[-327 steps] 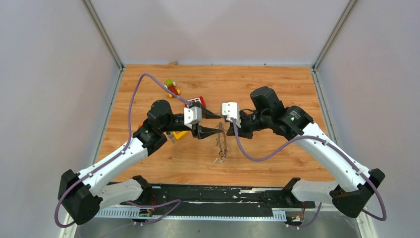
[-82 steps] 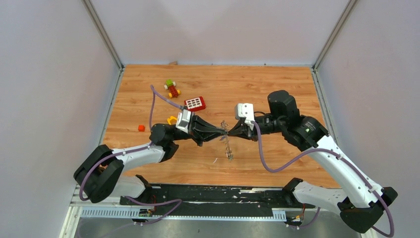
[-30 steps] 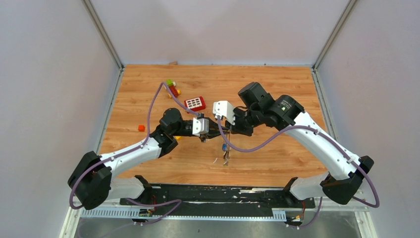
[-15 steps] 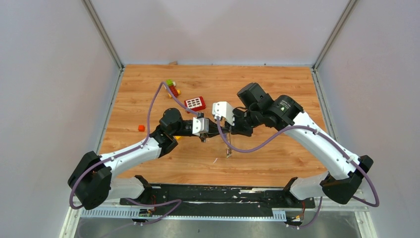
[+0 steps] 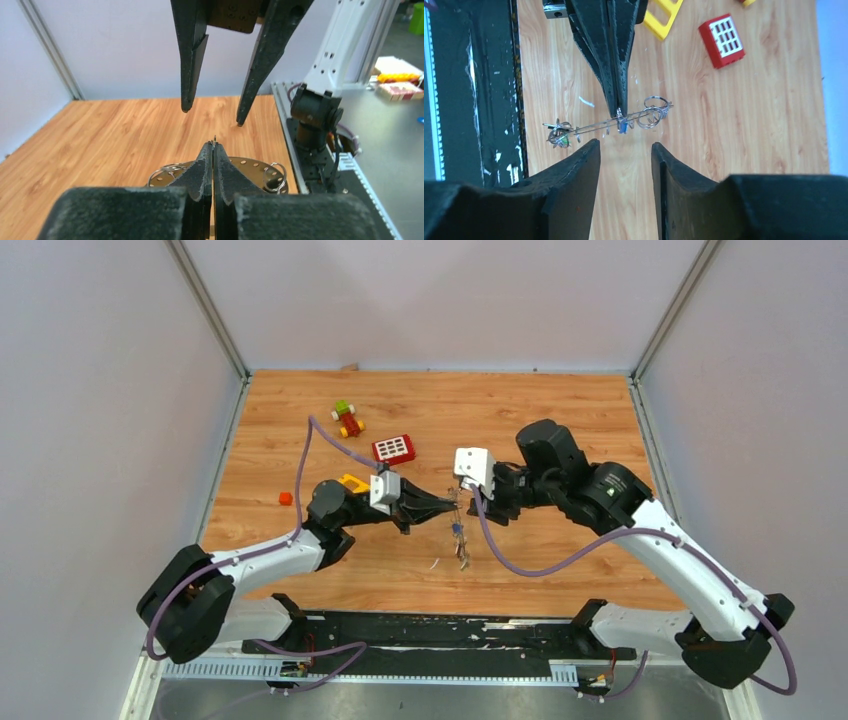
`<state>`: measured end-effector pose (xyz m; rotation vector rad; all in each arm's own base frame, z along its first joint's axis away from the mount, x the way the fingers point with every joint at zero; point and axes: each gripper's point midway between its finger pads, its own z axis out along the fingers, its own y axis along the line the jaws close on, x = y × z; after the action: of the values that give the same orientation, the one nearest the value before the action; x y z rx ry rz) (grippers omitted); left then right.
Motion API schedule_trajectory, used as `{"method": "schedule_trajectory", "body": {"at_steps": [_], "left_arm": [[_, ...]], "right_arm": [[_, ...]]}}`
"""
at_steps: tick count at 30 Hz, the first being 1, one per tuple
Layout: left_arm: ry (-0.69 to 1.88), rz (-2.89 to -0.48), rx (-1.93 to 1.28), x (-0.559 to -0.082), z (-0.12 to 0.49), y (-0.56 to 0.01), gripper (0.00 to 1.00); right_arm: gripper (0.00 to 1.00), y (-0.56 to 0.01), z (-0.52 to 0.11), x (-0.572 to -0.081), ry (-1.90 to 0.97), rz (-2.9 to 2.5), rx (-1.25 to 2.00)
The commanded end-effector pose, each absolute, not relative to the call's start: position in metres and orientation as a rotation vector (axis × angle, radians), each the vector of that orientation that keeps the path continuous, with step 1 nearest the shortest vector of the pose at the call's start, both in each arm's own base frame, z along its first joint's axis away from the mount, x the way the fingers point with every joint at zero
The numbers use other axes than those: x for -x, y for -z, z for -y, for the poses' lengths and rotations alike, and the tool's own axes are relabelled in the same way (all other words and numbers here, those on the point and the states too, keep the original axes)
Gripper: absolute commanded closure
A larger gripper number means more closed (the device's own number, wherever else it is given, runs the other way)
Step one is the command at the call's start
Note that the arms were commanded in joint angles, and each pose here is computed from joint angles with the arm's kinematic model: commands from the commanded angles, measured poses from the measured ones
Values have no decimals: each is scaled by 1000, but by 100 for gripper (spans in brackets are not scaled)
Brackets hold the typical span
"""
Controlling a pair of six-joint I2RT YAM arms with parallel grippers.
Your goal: Put the keys on the keyring
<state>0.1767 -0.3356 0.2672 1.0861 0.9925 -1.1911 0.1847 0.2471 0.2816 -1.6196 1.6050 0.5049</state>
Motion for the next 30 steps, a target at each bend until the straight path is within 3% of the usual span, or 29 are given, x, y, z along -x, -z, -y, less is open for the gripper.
{"method": "schedule_trajectory", "body": {"at_steps": [1, 11, 21, 30], "left_arm": [[1274, -775, -917, -161, 320, -331, 100], [1366, -729, -838, -151, 311, -345, 100], [1415, -740, -835, -149, 315, -341, 100], [1426, -741, -846, -147, 318, -338, 100]], "right_arm": [[57, -314, -261, -187, -599, -1426, 1510], [67, -333, -263, -173, -747, -1273, 1466], [67, -333, -271, -153, -888, -1207, 1524], [80, -325, -273, -158, -880, -1218, 1527]]}}
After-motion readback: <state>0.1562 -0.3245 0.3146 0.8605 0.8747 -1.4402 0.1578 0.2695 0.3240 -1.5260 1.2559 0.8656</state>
